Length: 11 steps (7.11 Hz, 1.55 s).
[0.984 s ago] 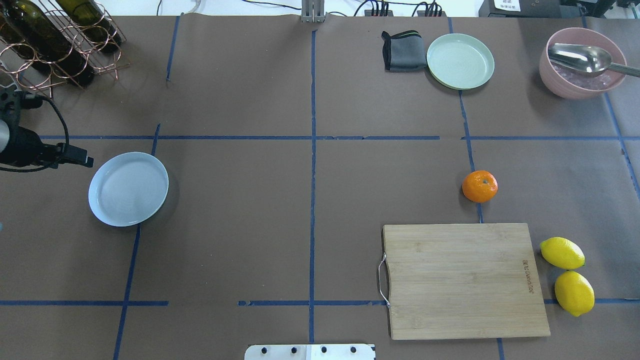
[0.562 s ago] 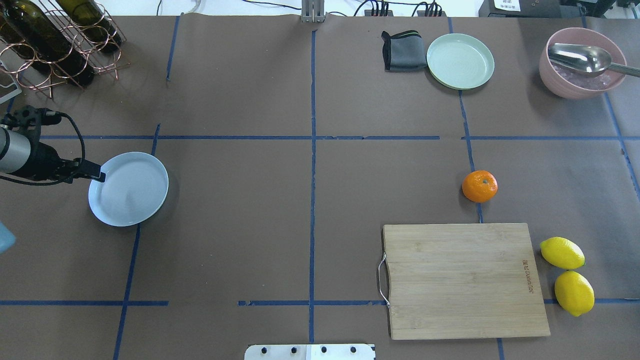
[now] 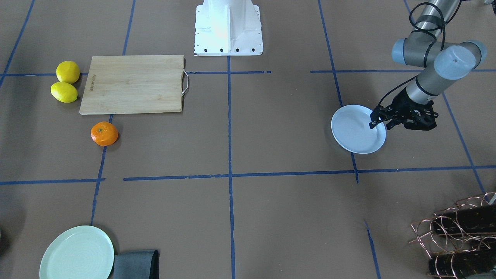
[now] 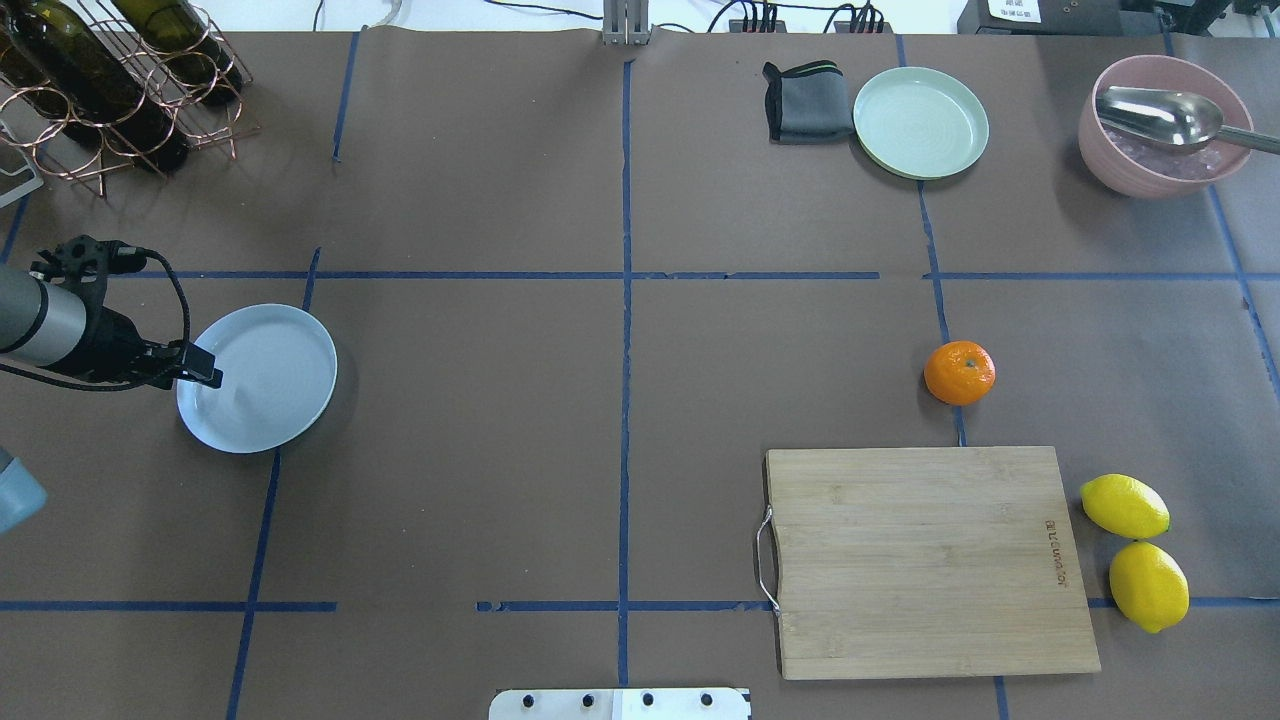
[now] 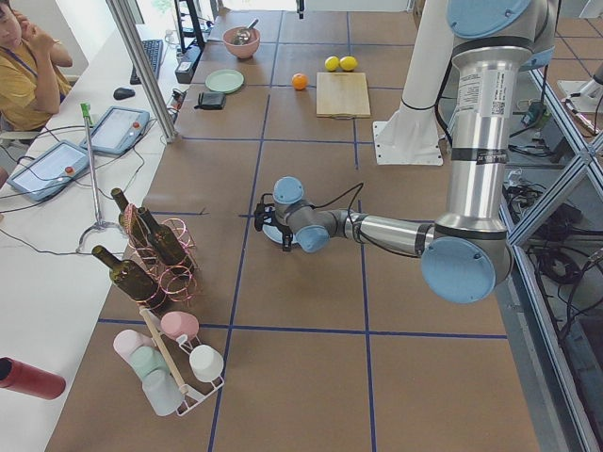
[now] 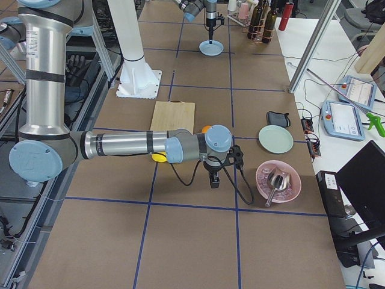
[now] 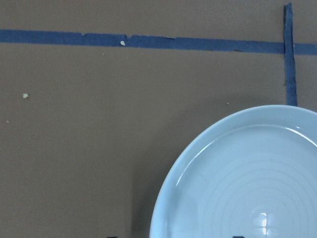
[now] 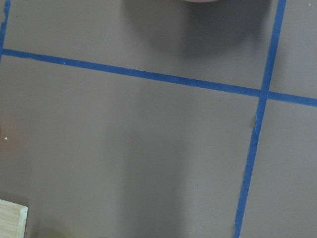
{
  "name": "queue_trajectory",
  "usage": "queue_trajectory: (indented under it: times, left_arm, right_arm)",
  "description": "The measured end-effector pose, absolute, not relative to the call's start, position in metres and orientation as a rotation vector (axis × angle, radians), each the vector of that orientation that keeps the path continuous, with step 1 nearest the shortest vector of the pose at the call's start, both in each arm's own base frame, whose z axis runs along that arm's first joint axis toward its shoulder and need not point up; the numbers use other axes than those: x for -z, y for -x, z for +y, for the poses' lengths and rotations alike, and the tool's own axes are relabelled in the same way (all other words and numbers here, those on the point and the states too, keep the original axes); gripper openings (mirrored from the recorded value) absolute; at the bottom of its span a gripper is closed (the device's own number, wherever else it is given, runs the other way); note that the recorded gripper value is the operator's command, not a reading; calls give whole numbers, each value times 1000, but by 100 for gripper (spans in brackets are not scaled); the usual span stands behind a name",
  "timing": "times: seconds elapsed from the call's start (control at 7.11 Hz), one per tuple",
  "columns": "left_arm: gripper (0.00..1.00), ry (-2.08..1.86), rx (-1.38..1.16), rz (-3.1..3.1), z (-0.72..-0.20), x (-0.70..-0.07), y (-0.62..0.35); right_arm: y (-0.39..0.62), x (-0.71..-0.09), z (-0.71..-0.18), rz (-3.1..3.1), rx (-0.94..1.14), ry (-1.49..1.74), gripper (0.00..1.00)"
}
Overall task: Pick orange to plate
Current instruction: 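Reach the left gripper to the rim of the white plate, then push the white plate with the left gripper toward the table center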
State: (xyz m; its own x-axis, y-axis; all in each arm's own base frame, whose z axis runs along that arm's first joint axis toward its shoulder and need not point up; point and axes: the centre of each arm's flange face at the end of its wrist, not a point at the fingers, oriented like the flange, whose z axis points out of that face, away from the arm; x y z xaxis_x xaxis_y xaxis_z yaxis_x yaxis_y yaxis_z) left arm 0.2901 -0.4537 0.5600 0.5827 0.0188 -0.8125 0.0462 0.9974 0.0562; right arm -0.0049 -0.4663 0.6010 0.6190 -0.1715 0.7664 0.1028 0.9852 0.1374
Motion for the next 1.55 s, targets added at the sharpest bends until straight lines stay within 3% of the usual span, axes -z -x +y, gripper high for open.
queue_trajectory:
  times: [0.14, 0.28, 0.84, 1.27, 1.55]
  left_arm:
    - [4, -69, 17, 947, -453, -562, -291]
    - [0, -66, 16, 947, -453, -563, -291]
    - [0, -91, 7, 988, -456, -537, -294]
    - [0, -33, 150, 1159, -497, -414, -344]
    - [0, 99, 199, 1235, -482, -327, -428]
  right_arm:
    - [5, -601, -467, -890, 158, -83, 100]
    - [5, -600, -467, -890, 159, -83, 100]
    - [6, -599, -468, -890, 162, -86, 100]
    - [6, -597, -467, -893, 174, -109, 100]
    - [8, -598, -466, -902, 204, -163, 100]
